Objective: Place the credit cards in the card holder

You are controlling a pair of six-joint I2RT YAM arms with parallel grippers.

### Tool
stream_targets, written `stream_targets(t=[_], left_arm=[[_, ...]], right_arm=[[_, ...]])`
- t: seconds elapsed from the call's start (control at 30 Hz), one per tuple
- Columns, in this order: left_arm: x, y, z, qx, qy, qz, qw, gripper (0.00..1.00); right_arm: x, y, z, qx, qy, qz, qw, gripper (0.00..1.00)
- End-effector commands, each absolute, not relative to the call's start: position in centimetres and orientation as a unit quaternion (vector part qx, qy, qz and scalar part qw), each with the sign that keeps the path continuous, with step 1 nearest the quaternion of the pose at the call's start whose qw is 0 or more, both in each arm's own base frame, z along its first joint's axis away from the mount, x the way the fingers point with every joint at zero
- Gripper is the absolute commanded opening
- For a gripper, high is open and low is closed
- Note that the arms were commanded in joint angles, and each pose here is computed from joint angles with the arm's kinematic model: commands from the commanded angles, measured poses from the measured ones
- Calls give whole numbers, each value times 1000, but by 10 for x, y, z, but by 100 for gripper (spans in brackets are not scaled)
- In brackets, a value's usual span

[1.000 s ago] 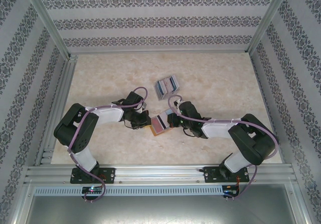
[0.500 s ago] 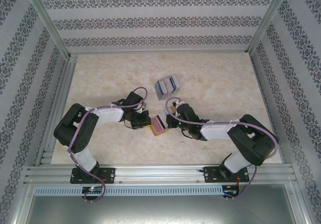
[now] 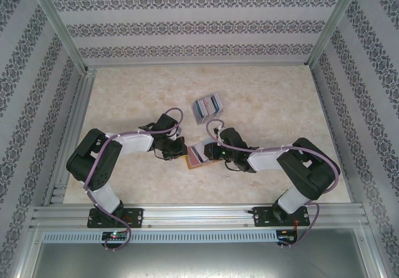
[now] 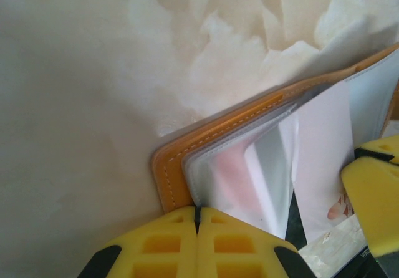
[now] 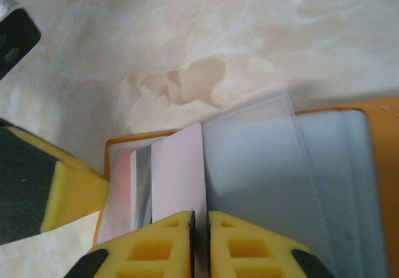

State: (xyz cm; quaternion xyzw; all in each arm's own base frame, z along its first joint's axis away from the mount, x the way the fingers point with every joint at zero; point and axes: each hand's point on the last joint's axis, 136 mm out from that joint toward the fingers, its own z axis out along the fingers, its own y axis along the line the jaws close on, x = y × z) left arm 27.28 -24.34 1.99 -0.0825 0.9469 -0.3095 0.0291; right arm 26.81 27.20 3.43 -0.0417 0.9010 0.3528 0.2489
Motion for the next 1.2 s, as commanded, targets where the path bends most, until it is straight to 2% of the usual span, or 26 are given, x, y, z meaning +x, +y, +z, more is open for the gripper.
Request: stream_targets(t=[0.0, 0.33, 0.53, 0.97, 1.17], left_arm=[[253, -232, -8, -93, 961, -259, -1, 3], [253, -231, -8, -91, 962, -256, 0, 3], [252, -230, -9, -93, 963, -254, 0, 3], [254, -231, -9, -94, 963, -252, 0, 3], [256, -234, -8, -93, 962, -256, 1, 3]], right_arm=[[247, 303, 54, -77, 876, 439, 184, 16], [252, 304, 56, -61, 859, 486, 148, 14], [251, 303, 54, -51, 852, 504, 131, 4], [266, 253, 65, 20, 865, 455, 210, 2], [272, 258, 61, 24, 869, 433, 237, 0]])
